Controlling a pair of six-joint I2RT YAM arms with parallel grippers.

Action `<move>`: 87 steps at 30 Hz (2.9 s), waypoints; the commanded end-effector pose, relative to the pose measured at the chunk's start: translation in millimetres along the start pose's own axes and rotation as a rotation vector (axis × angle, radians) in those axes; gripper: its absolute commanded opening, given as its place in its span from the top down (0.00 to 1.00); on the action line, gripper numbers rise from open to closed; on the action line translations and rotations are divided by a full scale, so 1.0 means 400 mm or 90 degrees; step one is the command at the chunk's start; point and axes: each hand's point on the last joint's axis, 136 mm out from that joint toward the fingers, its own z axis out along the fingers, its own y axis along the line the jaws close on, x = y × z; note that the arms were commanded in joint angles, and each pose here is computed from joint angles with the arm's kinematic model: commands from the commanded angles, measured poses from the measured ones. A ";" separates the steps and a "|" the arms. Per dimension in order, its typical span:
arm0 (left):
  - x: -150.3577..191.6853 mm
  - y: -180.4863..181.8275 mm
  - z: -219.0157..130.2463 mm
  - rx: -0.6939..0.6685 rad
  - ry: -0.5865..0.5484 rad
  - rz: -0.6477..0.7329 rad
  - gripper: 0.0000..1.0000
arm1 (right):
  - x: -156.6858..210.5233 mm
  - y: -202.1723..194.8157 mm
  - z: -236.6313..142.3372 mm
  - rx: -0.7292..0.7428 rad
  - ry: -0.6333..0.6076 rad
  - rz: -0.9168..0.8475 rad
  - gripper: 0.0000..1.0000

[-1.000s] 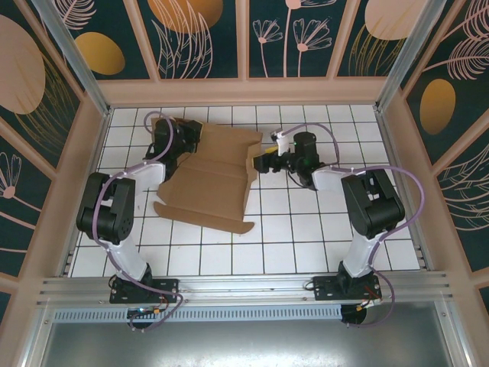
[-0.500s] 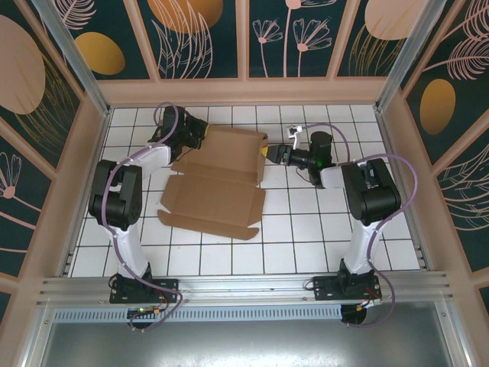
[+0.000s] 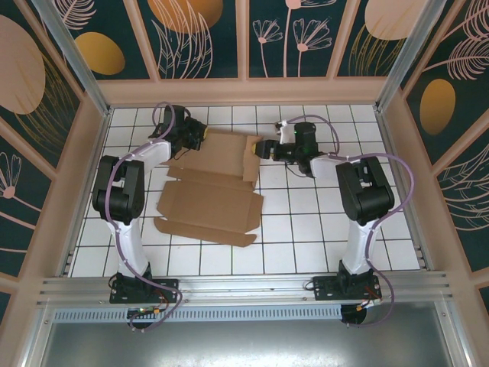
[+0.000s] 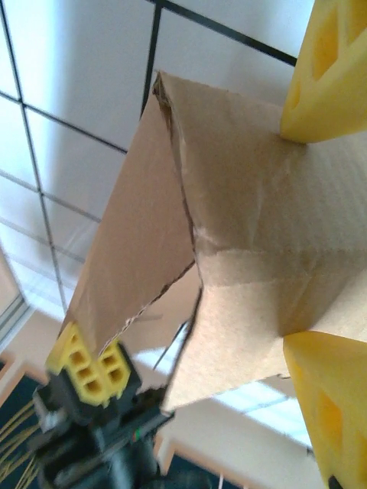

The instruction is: Fold the paper box

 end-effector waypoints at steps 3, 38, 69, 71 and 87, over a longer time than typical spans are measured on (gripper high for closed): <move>0.004 -0.010 -0.025 0.013 0.005 -0.005 1.00 | 0.060 -0.105 0.019 0.208 0.051 -0.020 0.34; 0.142 -0.097 -0.275 0.432 0.095 0.098 1.00 | 0.160 0.122 -0.175 0.025 -0.090 -0.222 0.13; 0.160 -0.069 -0.269 0.369 0.101 0.158 1.00 | 0.201 0.159 -0.174 0.055 -0.053 -0.468 0.26; 0.158 -0.063 -0.270 0.368 0.098 0.151 1.00 | 0.211 0.164 -0.158 0.057 -0.056 -0.463 0.26; 0.135 -0.006 -0.269 0.333 0.064 0.112 1.00 | 0.080 0.072 -0.112 0.403 -0.232 -0.418 0.34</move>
